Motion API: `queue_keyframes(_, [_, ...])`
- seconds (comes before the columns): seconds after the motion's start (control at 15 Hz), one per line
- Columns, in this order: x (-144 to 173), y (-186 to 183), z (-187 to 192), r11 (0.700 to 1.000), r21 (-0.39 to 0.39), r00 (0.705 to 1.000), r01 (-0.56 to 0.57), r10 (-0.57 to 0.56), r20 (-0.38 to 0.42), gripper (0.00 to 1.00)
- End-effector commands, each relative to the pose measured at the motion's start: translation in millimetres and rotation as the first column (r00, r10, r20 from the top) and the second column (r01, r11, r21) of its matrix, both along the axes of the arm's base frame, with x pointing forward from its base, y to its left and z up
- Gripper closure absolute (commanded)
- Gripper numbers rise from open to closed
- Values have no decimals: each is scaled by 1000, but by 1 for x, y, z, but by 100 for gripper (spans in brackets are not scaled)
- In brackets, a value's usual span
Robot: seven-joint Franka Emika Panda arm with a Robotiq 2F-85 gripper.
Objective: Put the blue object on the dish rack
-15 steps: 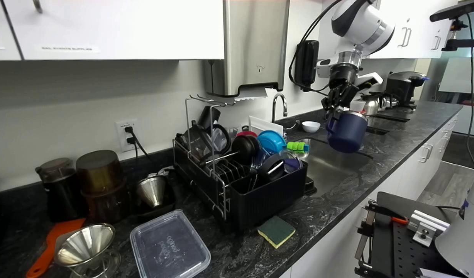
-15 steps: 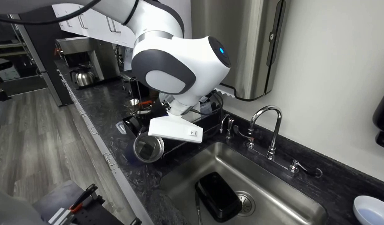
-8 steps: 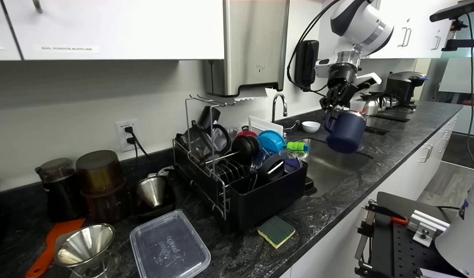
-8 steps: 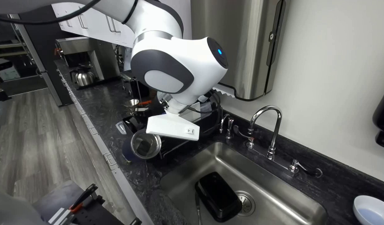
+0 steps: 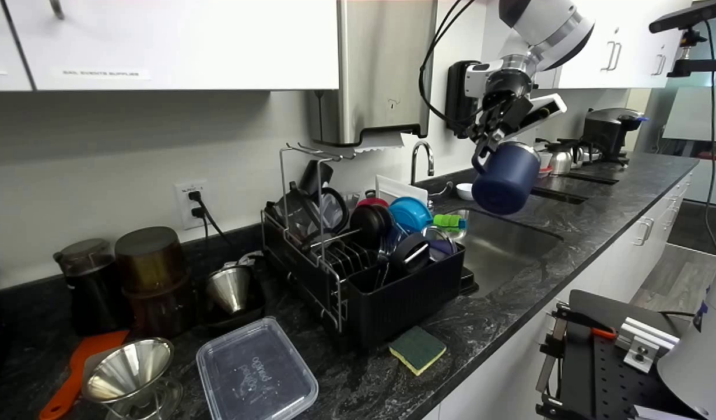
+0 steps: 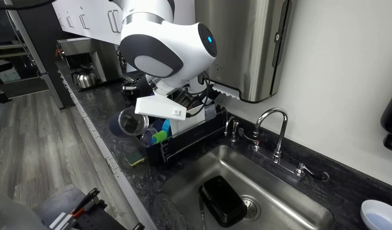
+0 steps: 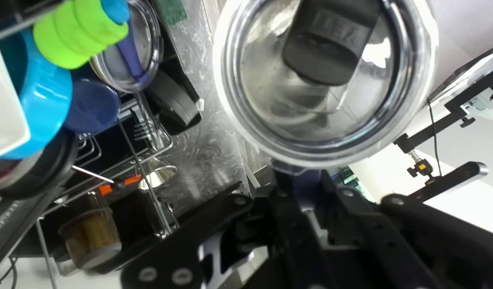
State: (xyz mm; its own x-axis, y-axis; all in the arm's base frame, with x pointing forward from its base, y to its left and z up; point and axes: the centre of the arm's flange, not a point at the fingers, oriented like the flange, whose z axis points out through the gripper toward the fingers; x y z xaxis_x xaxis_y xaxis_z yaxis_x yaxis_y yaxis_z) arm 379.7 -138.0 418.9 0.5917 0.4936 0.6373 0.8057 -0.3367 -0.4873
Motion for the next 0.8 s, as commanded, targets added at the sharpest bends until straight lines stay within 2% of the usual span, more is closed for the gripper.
queue_keyframes(0.0, [0,21,13,997,74,999,-32,29,45,96])
queue_keyframes(0.4, [13,53,6,986,163,991,-34,13,133,96])
queue_keyframes(0.73, [25,76,-7,977,213,971,5,-55,233,96])
